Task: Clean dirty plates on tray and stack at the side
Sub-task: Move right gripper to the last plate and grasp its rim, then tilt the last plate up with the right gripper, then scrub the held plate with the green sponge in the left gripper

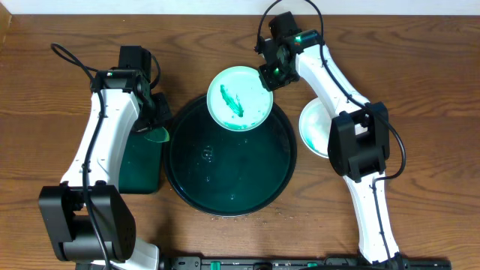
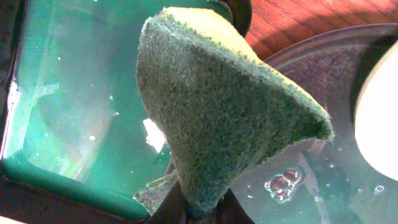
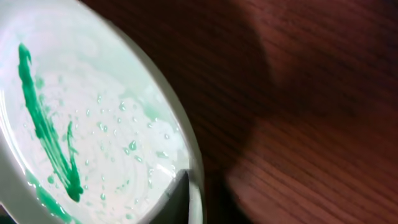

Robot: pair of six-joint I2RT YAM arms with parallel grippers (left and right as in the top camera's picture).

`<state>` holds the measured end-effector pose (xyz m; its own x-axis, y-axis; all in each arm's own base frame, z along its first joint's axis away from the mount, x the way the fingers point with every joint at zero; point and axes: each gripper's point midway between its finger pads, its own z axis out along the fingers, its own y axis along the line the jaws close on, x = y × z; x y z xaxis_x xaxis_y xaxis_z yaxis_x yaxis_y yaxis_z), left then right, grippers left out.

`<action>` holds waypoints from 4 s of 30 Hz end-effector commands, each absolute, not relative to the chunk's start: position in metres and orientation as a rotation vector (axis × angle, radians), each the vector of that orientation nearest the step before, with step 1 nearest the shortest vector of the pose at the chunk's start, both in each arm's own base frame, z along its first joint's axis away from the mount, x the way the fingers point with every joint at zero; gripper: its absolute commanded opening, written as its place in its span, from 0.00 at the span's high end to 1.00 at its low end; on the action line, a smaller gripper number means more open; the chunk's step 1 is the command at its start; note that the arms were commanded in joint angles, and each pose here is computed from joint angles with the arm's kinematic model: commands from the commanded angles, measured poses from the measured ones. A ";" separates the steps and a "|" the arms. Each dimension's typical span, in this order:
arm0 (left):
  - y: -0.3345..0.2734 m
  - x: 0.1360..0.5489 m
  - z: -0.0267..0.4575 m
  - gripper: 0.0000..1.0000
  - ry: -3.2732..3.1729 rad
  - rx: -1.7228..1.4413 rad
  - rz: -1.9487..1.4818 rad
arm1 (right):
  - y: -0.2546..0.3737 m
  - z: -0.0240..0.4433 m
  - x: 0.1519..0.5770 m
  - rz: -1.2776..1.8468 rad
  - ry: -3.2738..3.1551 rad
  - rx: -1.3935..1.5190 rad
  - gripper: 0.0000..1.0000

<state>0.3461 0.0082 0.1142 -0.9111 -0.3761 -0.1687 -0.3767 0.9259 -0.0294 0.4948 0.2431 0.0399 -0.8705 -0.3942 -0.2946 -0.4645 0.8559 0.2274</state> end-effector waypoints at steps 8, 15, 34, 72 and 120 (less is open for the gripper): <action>0.012 0.349 0.125 0.93 2.882 -0.558 0.017 | 0.257 0.045 0.473 0.571 2.847 -0.656 0.99; 0.012 0.349 0.125 0.93 2.882 -0.558 0.017 | 0.250 0.087 0.455 0.583 2.884 -0.572 0.99; 0.012 0.349 0.125 0.92 2.882 -0.559 0.016 | 0.260 0.038 0.382 0.537 3.197 -0.384 0.99; -0.072 0.336 0.102 0.93 2.974 -0.411 -0.207 | 0.270 -0.016 0.363 0.377 3.230 -0.178 0.99; -0.117 0.349 -0.017 0.93 3.170 -0.397 -0.269 | 0.271 -0.016 0.364 0.380 3.225 -0.192 0.99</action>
